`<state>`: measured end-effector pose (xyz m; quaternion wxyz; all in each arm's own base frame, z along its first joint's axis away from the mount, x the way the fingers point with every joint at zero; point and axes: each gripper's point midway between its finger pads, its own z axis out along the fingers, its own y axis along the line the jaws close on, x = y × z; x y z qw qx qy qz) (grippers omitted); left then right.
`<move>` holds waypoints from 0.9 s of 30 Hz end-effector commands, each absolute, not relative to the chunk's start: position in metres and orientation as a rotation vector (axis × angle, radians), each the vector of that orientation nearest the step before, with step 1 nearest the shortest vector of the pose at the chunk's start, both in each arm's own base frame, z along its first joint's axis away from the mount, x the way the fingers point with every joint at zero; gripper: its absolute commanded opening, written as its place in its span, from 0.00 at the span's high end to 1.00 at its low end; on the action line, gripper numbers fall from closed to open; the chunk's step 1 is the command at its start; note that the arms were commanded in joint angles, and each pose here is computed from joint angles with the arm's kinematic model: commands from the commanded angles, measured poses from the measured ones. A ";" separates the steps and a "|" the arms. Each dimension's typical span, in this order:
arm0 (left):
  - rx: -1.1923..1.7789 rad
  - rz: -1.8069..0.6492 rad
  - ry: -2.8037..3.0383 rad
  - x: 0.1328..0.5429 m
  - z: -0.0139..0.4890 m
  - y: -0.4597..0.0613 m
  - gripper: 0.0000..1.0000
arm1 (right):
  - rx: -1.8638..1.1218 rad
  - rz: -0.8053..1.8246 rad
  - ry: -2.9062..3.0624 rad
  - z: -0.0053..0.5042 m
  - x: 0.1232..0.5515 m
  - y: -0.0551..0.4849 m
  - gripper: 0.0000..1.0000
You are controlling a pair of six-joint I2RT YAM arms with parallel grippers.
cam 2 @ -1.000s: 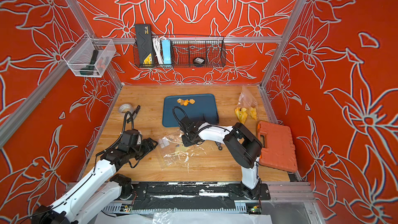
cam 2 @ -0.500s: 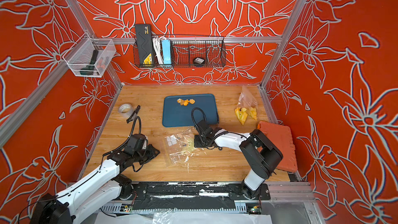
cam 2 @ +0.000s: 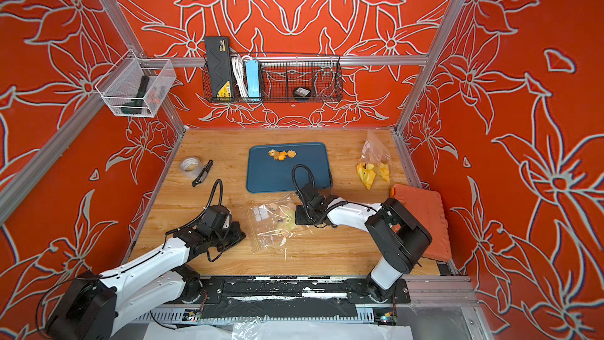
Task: Put the cookies into a resealable bag to prevent moisture
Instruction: Pick up the ziploc bag from the center of the board.
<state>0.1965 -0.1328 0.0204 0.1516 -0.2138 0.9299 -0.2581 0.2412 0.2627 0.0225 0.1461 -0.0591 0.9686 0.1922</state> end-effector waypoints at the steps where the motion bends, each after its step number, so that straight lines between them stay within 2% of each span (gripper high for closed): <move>1: -0.633 -0.684 2.700 0.193 0.010 -0.130 1.00 | -0.135 0.537 2.805 0.021 0.238 0.254 1.00; 12: -0.594 -0.798 2.650 0.201 0.020 -0.144 0.98 | -0.129 0.524 2.816 0.015 0.234 0.251 1.00; 27: -0.519 -0.995 2.555 0.212 0.046 -0.166 0.65 | -0.130 0.511 2.830 0.010 0.234 0.250 1.00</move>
